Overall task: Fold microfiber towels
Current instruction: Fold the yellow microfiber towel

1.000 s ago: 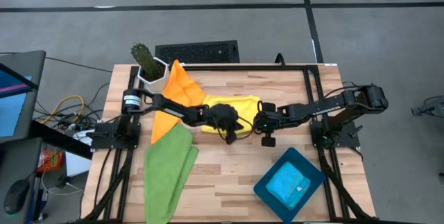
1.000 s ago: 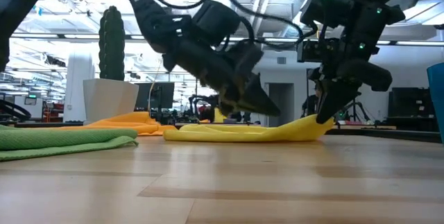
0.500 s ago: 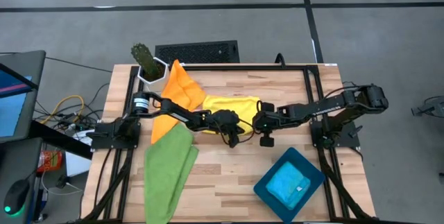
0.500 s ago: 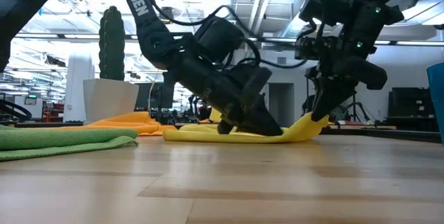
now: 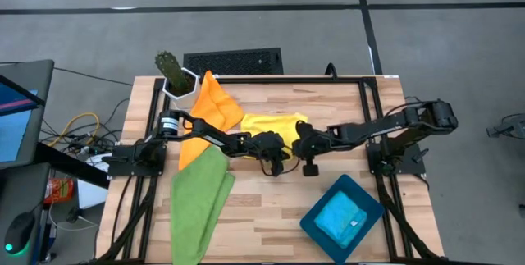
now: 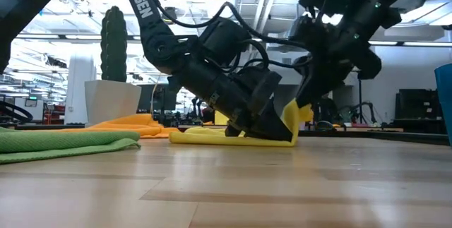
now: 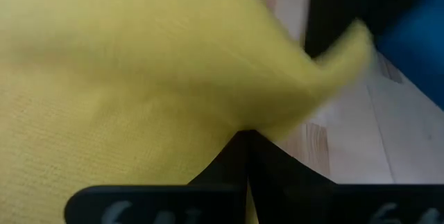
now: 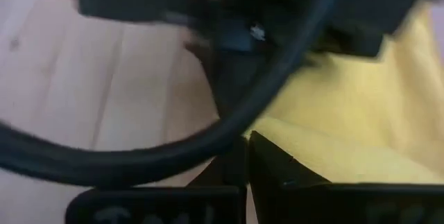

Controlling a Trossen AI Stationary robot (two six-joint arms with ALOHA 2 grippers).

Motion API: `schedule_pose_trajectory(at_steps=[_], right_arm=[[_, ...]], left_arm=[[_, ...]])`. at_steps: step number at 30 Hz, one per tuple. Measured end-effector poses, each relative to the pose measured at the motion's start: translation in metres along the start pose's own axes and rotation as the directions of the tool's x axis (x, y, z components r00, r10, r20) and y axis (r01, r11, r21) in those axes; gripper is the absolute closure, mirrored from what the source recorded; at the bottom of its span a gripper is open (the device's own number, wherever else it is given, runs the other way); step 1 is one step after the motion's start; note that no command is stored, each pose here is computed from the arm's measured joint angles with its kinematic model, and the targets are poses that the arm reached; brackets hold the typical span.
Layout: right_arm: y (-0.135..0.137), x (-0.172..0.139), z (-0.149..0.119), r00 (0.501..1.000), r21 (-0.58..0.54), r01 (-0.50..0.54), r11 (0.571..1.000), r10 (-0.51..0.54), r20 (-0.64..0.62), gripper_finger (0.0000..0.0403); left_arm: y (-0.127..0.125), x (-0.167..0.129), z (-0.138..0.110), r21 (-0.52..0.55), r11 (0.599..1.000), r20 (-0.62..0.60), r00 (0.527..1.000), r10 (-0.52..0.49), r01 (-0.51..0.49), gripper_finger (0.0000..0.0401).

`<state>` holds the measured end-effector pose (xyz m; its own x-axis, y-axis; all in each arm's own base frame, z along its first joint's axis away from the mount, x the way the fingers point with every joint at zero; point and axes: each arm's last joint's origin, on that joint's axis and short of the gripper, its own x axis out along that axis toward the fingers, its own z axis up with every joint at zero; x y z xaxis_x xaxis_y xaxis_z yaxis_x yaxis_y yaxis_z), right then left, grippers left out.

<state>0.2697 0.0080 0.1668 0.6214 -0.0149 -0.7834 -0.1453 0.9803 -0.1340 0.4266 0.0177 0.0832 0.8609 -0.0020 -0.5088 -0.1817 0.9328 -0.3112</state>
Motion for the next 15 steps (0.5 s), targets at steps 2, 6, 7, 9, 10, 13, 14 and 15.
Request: schedule_pose_trajectory(at_steps=[2, 6, 7, 9, 10, 13, 14, 15], right_arm=[[0.000, 0.004, 0.000, 1.000, -0.018, -0.008, 1.000, 0.008, 0.002, 0.0375], [0.000, 0.017, -0.001, 1.000, -0.033, -0.006, 0.999, 0.006, 0.000, 0.0370], [-0.001, 0.020, -0.001, 1.000, -0.032, -0.003, 0.999, 0.003, 0.002, 0.0369], [-0.002, 0.025, -0.002, 1.000, -0.028, -0.003, 1.000, 0.002, -0.014, 0.0367], [-0.004, 0.027, 0.000, 1.000, -0.025, -0.001, 1.000, 0.000, -0.015, 0.0367], [-0.006, 0.034, 0.002, 1.000, -0.027, -0.003, 1.000, 0.003, -0.028, 0.0367], [-0.007, 0.036, 0.002, 0.999, -0.026, -0.002, 1.000, 0.002, -0.033, 0.0366], [-0.008, 0.037, 0.003, 0.999, -0.024, -0.004, 1.000, 0.003, -0.039, 0.0365]], left_arm=[[0.000, 0.000, 0.000, 0.004, 1.000, -0.001, 1.000, 0.001, -0.001, 0.0401], [0.000, 0.000, 0.000, 0.002, 1.000, -0.001, 1.000, 0.001, -0.001, 0.0401], [0.000, 0.000, 0.000, -0.003, 1.000, -0.002, 1.000, 0.001, -0.001, 0.0401], [0.000, 0.000, -0.001, -0.006, 1.000, -0.006, 1.000, -0.010, 0.010, 0.0401], [0.000, 0.000, -0.001, -0.006, 1.000, -0.010, 1.000, -0.018, 0.018, 0.0401], [-0.002, 0.000, -0.003, 0.011, 1.000, -0.022, 1.000, -0.022, 0.022, 0.0401], [-0.003, 0.000, -0.003, 0.013, 1.000, -0.023, 0.999, -0.023, 0.023, 0.0401], [-0.003, 0.000, -0.004, 0.013, 1.000, -0.027, 0.999, -0.025, 0.025, 0.0401]])
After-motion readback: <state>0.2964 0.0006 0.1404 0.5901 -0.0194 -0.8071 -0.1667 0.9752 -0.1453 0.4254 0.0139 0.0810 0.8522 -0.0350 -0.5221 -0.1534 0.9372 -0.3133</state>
